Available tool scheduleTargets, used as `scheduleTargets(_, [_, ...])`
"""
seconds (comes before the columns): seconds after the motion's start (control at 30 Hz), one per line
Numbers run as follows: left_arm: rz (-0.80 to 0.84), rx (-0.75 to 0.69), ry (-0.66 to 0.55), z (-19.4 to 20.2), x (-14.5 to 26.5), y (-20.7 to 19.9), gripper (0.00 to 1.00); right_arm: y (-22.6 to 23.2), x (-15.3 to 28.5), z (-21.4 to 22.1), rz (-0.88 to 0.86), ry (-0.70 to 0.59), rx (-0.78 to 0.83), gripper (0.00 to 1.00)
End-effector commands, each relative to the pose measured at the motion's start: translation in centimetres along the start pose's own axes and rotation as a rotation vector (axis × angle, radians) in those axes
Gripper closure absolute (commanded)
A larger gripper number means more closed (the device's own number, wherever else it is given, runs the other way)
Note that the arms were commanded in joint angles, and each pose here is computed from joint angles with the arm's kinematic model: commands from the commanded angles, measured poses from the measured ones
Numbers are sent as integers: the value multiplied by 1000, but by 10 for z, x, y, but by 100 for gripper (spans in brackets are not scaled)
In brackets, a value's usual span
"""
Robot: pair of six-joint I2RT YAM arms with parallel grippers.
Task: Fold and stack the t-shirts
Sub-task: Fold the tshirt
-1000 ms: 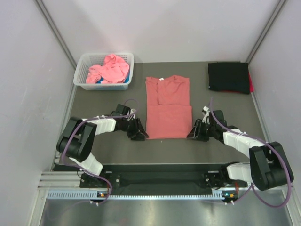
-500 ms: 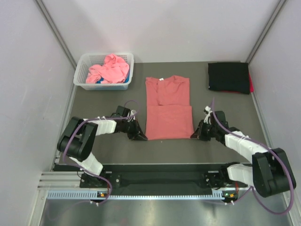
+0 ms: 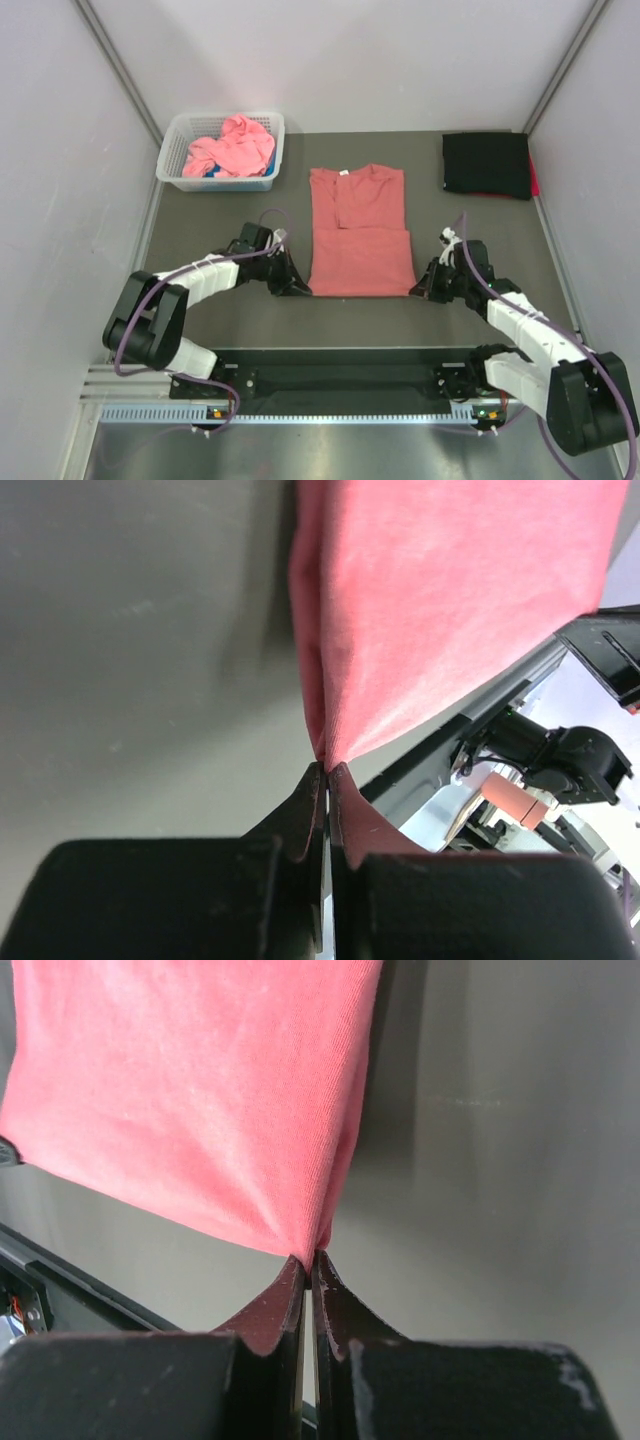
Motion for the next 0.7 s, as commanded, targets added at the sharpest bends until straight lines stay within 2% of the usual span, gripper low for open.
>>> scheduleTargets(0.0, [-5,-20,-46,-6,16,-17,100,3,12,-14,35,-51,23,100])
scheduleTargets(0.4, [-60,-110,-171,-53,46,-63,100,34,37,-63,57,-156,78,100])
scheduleTargets(0.67, [-121,-166,-230,-110,47,-90,100,64,37,-125,64,-221,119,100])
Point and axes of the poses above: each gripper's point midway between its finger pads, its own x axis back along the fingers, its own y axis along the line the jaws close on, z = x × y, the point moved 5 cm from there along x, back along the fingers, and after that the axes turned 5 degrees about -x, right-handed, at the moved point
